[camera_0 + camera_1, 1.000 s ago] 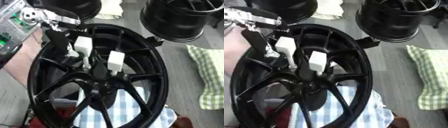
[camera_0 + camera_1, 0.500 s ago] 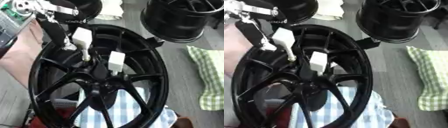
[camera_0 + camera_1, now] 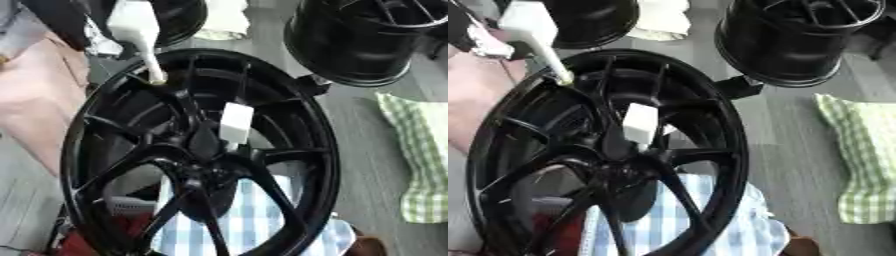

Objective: Pull the pin out of the wheel hub.

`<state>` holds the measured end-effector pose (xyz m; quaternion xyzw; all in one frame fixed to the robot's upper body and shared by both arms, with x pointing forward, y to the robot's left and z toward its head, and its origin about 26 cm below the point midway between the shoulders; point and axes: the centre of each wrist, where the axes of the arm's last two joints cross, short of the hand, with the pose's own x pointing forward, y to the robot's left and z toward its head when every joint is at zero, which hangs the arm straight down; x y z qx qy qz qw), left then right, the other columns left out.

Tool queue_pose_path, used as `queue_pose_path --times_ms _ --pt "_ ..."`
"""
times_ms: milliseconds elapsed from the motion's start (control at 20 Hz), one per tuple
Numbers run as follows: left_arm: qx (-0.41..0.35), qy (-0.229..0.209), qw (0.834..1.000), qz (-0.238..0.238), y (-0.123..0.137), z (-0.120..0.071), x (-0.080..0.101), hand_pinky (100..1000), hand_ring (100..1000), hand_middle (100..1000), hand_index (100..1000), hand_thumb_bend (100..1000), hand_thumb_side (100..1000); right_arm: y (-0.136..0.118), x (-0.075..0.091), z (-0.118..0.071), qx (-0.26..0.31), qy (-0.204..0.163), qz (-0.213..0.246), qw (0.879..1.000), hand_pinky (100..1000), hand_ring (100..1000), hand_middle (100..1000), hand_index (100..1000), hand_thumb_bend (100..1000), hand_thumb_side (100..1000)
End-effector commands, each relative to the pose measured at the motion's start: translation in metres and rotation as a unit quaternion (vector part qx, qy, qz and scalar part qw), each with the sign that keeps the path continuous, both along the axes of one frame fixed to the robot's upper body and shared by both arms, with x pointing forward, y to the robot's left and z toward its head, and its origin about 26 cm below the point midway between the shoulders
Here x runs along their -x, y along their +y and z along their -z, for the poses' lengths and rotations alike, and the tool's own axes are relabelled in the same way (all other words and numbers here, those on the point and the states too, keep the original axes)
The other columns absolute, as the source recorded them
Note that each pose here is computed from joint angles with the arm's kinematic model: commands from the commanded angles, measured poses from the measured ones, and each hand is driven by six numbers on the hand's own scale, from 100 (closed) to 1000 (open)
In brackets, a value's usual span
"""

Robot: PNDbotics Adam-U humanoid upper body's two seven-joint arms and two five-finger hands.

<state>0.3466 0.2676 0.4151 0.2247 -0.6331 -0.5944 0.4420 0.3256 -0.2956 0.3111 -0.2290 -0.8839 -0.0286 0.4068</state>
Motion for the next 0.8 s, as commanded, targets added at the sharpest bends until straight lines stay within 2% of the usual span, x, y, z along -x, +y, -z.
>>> queue_pose_path --times_ms 50,250,400,600,800 --pt "0.055 -0.059 0.994 -0.068 0.049 -0.026 0.028 706 541 388 566 100 164 -0.009 0.007 -0.014 0.014 -0.024 0.02 0.999 796 712 610 694 100 540" --pt "0.115 -0.089 0.977 -0.153 0.104 -0.017 0.047 704 536 384 566 100 172 -0.012 0.009 -0.015 0.013 -0.031 0.029 0.999 796 713 611 694 100 536" --pt "0.146 -0.102 0.961 -0.213 0.135 -0.003 0.054 702 534 385 567 100 174 -0.014 0.01 -0.016 0.01 -0.036 0.032 0.999 795 713 611 694 100 535" --pt "0.167 -0.116 0.929 -0.308 0.174 0.027 0.054 701 535 387 570 100 175 -0.015 0.011 -0.017 0.005 -0.043 0.037 0.998 795 713 611 694 100 533" --pt "0.179 -0.104 0.911 -0.358 0.197 0.063 0.051 702 539 401 585 100 186 -0.016 0.012 -0.019 0.0 -0.049 0.04 0.998 795 714 611 694 100 530"
